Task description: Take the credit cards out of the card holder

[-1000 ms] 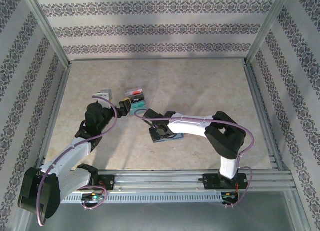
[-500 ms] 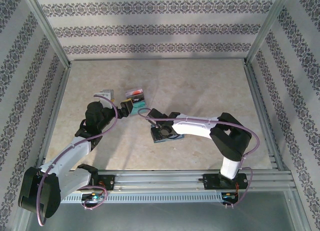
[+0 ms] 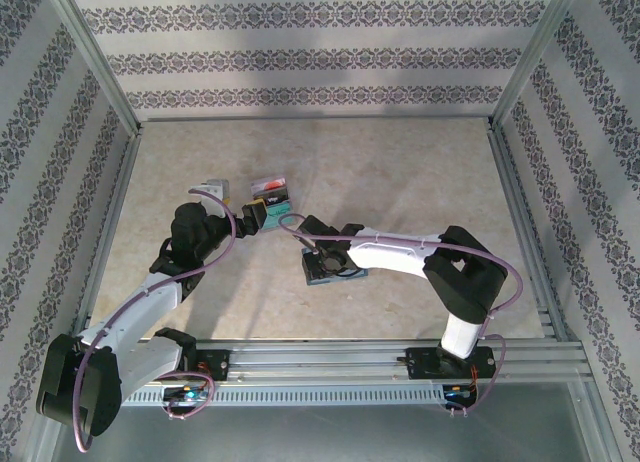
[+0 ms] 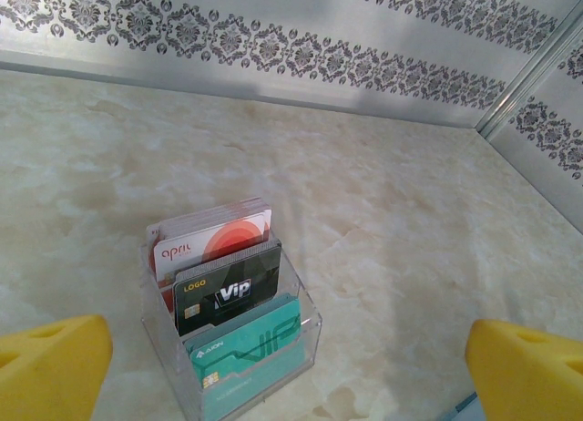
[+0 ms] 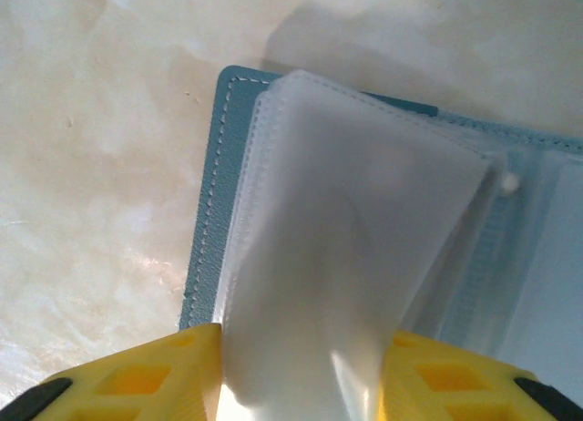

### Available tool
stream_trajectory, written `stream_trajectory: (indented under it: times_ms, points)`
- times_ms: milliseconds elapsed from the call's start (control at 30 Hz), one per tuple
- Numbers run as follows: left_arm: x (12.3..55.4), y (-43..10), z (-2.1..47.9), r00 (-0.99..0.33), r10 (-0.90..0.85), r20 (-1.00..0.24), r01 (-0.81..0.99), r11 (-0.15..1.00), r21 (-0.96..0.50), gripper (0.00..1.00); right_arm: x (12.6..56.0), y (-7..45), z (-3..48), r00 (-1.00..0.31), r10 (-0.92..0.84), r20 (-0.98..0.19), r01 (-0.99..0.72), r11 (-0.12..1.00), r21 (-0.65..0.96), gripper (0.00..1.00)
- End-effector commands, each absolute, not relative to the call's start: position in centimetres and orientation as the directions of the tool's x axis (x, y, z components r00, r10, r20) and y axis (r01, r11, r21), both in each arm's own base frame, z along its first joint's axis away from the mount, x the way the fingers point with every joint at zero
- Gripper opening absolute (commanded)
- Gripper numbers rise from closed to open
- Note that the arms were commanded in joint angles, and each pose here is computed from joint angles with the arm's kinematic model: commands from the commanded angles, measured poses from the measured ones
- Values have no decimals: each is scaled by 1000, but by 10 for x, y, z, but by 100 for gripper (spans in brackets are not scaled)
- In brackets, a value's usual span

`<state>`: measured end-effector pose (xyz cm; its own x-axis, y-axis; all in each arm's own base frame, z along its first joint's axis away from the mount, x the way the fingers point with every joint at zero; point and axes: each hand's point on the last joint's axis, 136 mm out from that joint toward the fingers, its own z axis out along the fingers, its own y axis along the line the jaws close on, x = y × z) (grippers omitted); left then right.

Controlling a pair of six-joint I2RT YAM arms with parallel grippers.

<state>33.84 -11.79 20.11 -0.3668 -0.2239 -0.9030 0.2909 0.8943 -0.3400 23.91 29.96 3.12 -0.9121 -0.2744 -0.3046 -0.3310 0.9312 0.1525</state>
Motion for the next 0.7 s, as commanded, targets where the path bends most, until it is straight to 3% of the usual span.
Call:
stream_trajectory:
  times_ms: [0,267,667]
  points:
    - [340,-123,218,-343,-213,-915,324,887,-328,100,241,297,35,-913,-261,-314,-321,934,157,40]
    - [340,-124,220,-343,-204,-917,330,887,-321,100,243,293,38,-909,-266,-322,-324,935,142,38]
    - [338,-124,219,-359,-159,-920,318,905,-281,99,253,258,51,-904,-241,-352,-259,966,3,44]
